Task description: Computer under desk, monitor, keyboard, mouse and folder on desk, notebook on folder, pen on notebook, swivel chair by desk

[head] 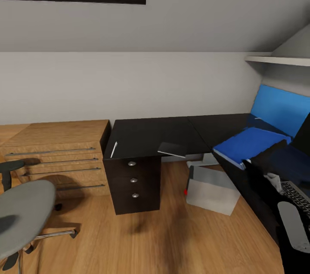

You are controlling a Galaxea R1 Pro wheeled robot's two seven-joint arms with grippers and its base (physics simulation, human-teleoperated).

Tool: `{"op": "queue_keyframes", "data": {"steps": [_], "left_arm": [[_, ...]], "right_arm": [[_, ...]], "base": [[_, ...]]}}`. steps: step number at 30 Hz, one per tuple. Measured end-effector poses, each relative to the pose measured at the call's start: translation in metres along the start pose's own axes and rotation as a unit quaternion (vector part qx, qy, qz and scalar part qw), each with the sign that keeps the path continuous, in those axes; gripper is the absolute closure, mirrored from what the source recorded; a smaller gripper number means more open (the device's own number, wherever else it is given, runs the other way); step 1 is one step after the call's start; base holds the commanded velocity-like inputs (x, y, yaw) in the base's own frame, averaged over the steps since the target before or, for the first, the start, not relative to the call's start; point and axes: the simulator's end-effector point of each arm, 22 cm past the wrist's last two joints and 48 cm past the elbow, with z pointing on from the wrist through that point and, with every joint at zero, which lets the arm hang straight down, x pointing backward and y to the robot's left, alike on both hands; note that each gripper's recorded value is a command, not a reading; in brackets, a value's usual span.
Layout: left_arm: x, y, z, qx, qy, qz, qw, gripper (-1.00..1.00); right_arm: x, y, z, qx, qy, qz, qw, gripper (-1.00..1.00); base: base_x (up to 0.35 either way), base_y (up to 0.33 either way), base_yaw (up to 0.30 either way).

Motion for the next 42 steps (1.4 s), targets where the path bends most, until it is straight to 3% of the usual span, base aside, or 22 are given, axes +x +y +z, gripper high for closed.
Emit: {"op": "queue_keyframes", "data": {"steps": [1, 4, 5, 6, 9, 16, 20, 28, 42], "left_arm": [[0.0, 0.0, 0.0, 0.0, 0.0, 0.0, 1.0, -1.0], [0.0, -0.001, 0.0, 0.001, 0.0, 0.0, 1.0, -1.0], [0.0, -0.001, 0.0, 0.001, 0.0, 0.0, 1.0, -1.0], [0.0, -0.001, 0.0, 0.001, 0.0, 0.0, 1.0, -1.0], [0.0, -0.001, 0.0, 0.001, 0.0, 0.001, 1.0, -1.0], [0.0, -0.001, 0.0, 0.001, 0.0, 0.001, 1.0, -1.0], [0.0, -0.001, 0.0, 0.001, 0.0, 0.001, 1.0, -1.0], [0.0, 0.0, 0.0, 0.001, -0.001, 0.001, 1.0, -1.0], [-0.001, 0.0, 0.0, 0.0, -0.001, 0.002, 1.0, -1.0]], "right_arm": [[-0.004, 0.012, 0.023, -0.001, -0.023, 0.012, 0.9997, 1.0], [-0.003, 0.023, 0.057, 0.01, -0.051, 0.027, 0.9983, 1.0], [-0.004, 0.021, 0.071, 0.023, -0.071, 0.036, 0.9966, 1.0], [-0.003, 0.014, 0.093, 0.052, -0.11, 0.056, 0.991, 1.0], [0.027, 0.0, 0.114, 0.103, -0.142, 0.091, 0.9802, 1.0], [0.068, -0.013, 0.119, 0.142, -0.141, 0.102, 0.9744, 1.0], [0.069, -0.007, 0.12, 0.132, -0.142, 0.1, 0.976, 1.0], [0.069, 0.016, 0.125, 0.078, -0.144, 0.101, 0.9813, 1.0], [0.069, 0.017, 0.124, 0.075, -0.145, 0.103, 0.9811, 1.0]], "base": [[0.0, 0.0, 0.0], [0.0, 0.0, 0.0], [0.0, 0.0, 0.0], [0.0, 0.0, 0.0], [0.0, 0.0, 0.0], [0.0, 0.0, 0.0], [0.0, 0.0, 0.0], [0.0, 0.0, 0.0], [0.086, -0.073, 0.0]]}}
